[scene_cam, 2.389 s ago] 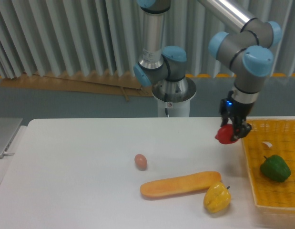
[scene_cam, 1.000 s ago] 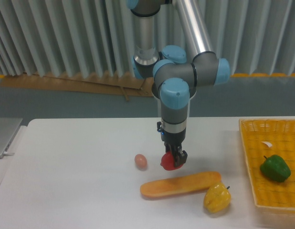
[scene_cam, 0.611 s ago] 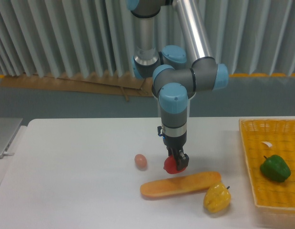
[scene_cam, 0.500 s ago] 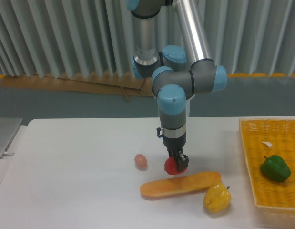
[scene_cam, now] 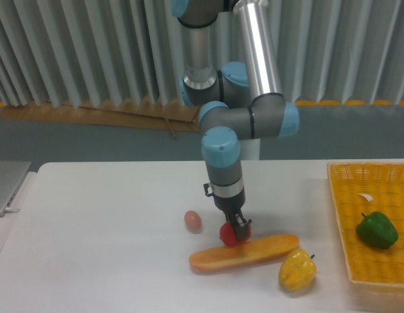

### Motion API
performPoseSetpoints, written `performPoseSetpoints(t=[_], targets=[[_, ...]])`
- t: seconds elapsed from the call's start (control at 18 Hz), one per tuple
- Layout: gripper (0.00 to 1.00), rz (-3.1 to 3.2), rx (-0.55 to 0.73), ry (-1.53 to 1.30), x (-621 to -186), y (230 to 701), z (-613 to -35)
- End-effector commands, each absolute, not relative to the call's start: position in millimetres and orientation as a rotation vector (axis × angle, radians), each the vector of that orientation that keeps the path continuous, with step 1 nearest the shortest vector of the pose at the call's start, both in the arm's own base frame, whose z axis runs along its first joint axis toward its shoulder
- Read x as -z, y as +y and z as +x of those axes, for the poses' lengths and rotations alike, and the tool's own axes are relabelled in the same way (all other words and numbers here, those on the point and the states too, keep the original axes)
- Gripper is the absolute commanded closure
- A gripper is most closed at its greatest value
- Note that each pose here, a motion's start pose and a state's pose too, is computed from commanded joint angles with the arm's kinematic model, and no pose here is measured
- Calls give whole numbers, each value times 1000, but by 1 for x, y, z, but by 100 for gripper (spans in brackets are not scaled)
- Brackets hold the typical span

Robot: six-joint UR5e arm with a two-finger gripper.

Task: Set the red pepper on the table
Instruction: 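Lower the red pepper onto the table beside the orange loaf and release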

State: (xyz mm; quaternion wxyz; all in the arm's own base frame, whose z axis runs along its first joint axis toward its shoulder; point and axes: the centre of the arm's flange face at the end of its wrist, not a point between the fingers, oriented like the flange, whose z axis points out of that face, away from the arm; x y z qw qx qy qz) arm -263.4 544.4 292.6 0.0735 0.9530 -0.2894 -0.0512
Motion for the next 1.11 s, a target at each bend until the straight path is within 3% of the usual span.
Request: performPoseSetpoints(t=[0.67,0.78,0.83,0.89,0.94,1.11], targets=[[62,2863,163,-850,-288,555,-269],[52,2856,172,-850,-288,555,-271],[39,2851,175,-849,-286,555,-271],[16,2841,183,-857,-287,555,-272],[0,2838,191,-860,-288,555,-272],[0,2840,202,-860,-289,557,-274]])
